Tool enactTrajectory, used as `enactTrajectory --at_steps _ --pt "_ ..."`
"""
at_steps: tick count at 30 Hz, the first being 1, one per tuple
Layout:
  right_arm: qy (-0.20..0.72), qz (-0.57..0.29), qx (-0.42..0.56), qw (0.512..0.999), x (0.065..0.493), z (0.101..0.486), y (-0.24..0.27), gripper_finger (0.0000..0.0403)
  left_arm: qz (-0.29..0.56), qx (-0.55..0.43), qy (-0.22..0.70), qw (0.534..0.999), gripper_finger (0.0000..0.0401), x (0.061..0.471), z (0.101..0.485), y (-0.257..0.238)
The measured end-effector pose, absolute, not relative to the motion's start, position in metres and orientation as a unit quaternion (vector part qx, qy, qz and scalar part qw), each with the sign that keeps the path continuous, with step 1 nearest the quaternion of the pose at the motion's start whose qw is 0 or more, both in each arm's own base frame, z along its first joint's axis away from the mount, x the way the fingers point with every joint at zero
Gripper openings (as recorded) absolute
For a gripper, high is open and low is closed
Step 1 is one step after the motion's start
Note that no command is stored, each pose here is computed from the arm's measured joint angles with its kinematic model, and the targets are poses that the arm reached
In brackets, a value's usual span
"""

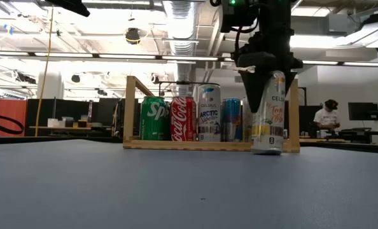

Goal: Place canned beverage on shelf
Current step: Put the top middle left blue can aligned with the blue soda on the shelf

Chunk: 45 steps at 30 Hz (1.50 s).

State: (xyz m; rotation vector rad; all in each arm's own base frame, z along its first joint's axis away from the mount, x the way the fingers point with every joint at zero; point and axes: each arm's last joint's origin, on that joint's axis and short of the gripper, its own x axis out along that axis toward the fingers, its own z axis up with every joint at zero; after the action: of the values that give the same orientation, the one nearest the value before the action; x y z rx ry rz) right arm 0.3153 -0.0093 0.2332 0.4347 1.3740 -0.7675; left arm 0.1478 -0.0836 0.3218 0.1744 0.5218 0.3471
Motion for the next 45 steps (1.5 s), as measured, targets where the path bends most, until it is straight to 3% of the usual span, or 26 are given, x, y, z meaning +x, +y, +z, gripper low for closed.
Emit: enactTrajectory --at_steps 11,17,32,45 --pt "0.616 -0.333 0.186 0.689 0.317 0.236 -0.009 0.0202 0.171 0.086 0.256 0.947 0.0341 0.148 0.322 -0.084" --pt "0.599 -0.316 0.183 0.713 0.325 0.25 -0.01 0.0173 0.171 0.087 0.256 0.947 0.0341 0.148 0.322 -0.084" --pt "0.611 -0.363 0.141 0.689 0.316 0.261 -0.028 0.0173 0.173 0.088 0.255 0.947 0.0341 0.148 0.322 -0.083" --pt "0.602 -0.422 0.106 0.67 0.309 0.265 -0.073 0.0173 0.184 0.092 0.249 0.946 0.0341 0.148 0.322 -0.083"
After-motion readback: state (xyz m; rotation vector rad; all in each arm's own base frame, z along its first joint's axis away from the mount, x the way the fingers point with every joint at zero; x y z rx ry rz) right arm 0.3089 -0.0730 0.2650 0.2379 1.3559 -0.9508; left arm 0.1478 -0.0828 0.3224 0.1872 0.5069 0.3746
